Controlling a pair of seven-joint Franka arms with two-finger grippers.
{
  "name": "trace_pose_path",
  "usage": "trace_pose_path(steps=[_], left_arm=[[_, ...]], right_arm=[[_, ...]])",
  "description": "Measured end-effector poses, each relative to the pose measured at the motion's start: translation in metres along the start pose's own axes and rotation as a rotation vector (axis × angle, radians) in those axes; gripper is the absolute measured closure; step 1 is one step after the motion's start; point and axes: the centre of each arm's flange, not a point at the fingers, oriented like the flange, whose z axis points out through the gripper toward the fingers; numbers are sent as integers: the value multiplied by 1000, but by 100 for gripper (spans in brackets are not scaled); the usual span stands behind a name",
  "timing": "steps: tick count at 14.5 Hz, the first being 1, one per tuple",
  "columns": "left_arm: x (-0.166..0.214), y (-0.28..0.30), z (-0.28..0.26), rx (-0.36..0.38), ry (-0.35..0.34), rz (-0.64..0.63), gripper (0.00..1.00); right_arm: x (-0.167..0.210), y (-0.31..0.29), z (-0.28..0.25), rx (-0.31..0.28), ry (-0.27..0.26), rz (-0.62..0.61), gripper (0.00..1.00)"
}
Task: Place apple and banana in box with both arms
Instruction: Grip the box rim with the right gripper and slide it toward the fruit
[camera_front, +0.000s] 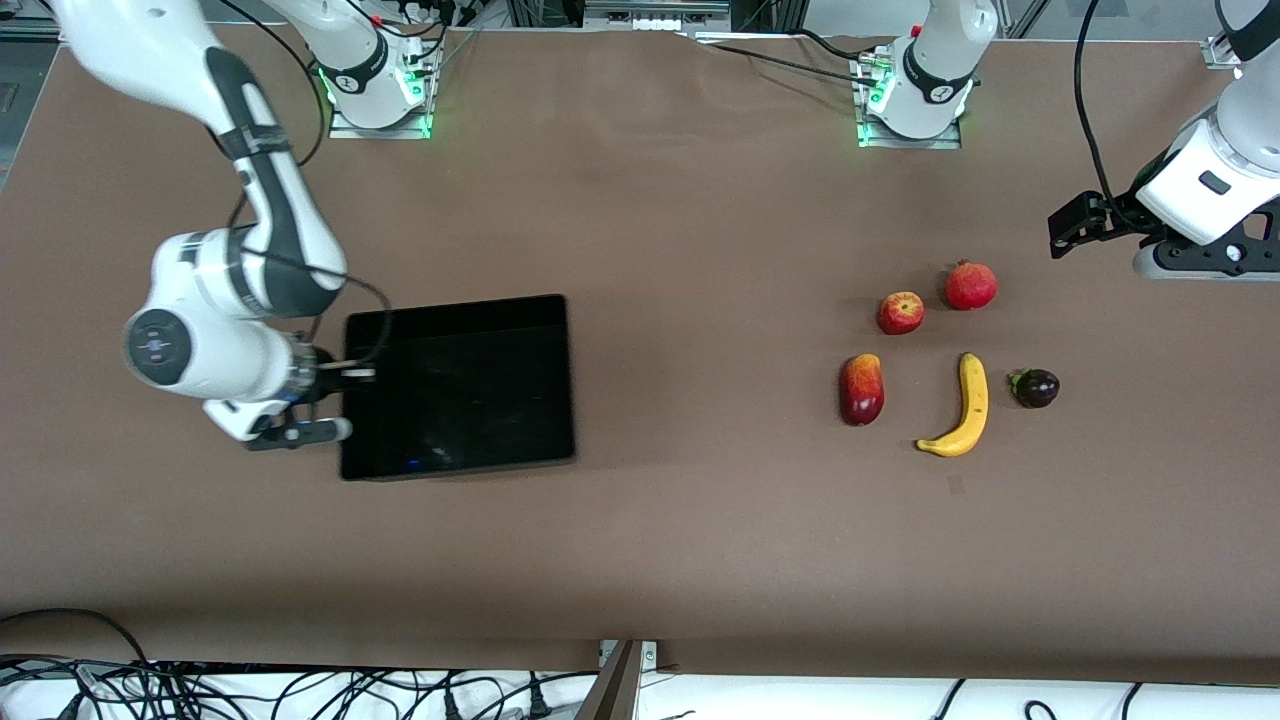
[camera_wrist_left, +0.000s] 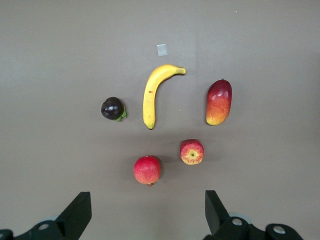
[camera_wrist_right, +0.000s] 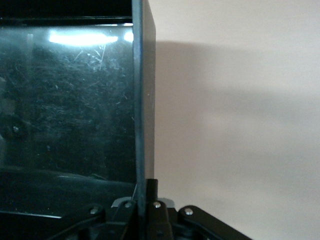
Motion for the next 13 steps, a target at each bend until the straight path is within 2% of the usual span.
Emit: trace_pose_path(steps=[4,6,10,13], left_arm=[[0,0,0,0,0,0,0],[0,0,0,0,-1,0,0],[-2,5,3,2,-20,14,0],[5,12,33,6,-113,37,0]], right_arm=[[-20,-123,38,29,-49,80,96],[-29,-185,59,19,-47,99,96],[-43,-283,80,31,15,115,96],[-60,-327,100,44,48,117,96]])
